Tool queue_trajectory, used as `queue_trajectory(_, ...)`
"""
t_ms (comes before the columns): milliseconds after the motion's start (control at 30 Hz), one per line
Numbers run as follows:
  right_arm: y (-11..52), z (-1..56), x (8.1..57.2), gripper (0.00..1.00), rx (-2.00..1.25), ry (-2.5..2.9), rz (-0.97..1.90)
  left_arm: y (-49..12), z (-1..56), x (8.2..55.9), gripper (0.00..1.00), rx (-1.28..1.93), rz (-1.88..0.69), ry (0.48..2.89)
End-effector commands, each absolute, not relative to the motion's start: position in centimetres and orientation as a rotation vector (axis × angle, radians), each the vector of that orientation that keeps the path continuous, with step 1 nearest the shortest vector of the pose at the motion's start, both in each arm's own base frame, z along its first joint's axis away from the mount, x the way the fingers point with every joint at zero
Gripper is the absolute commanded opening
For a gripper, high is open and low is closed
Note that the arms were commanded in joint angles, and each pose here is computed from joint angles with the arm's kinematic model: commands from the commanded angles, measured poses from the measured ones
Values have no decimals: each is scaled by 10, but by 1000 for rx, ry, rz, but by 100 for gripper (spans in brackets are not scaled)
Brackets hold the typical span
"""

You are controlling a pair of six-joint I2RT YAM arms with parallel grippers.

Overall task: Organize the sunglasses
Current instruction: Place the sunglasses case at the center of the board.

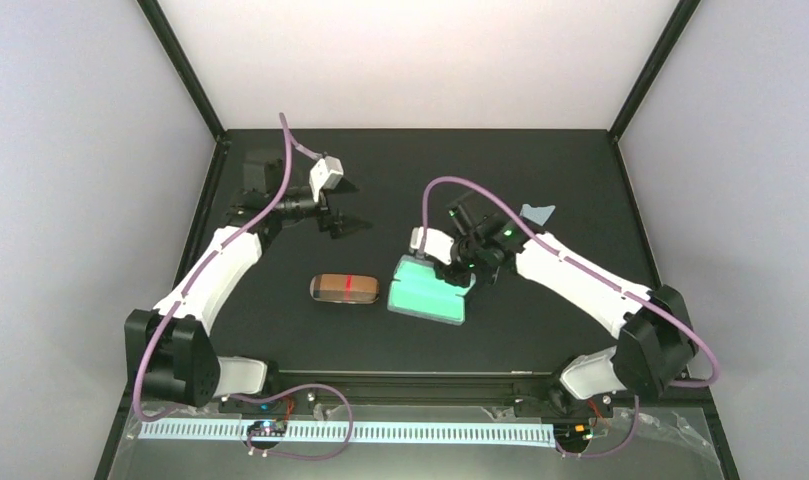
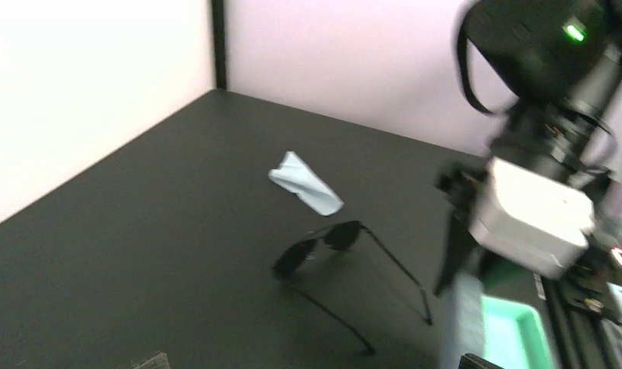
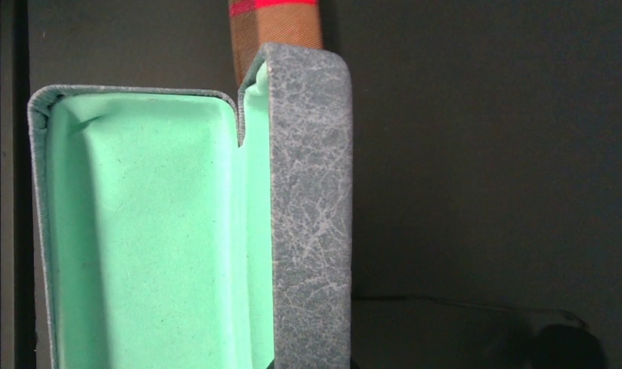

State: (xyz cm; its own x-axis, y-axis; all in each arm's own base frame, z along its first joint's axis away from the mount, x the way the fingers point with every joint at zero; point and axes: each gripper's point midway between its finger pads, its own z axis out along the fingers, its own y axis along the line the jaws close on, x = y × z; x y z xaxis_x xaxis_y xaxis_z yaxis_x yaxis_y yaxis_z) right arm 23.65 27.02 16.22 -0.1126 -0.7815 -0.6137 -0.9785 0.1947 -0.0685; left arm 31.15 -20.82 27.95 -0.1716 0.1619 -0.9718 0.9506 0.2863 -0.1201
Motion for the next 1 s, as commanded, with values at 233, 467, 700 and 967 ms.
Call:
queue_trajectory(233, 311, 108, 236, 2, -1745, 1975, 305, -165, 291, 361, 99, 783, -735, 1729)
queue_trajectory(467, 337, 97, 231, 2, -1792, 1978, 275, -150, 287, 374, 99, 697, -666, 1777)
queue_trajectory(700, 359, 90, 219, 2, -1856, 1950, 245, -137, 284, 382, 99, 631, -618, 1809)
queue_trajectory(967, 374, 82, 213, 2, -1904, 1920, 215, -131, 283, 385, 99, 591, -610, 1826)
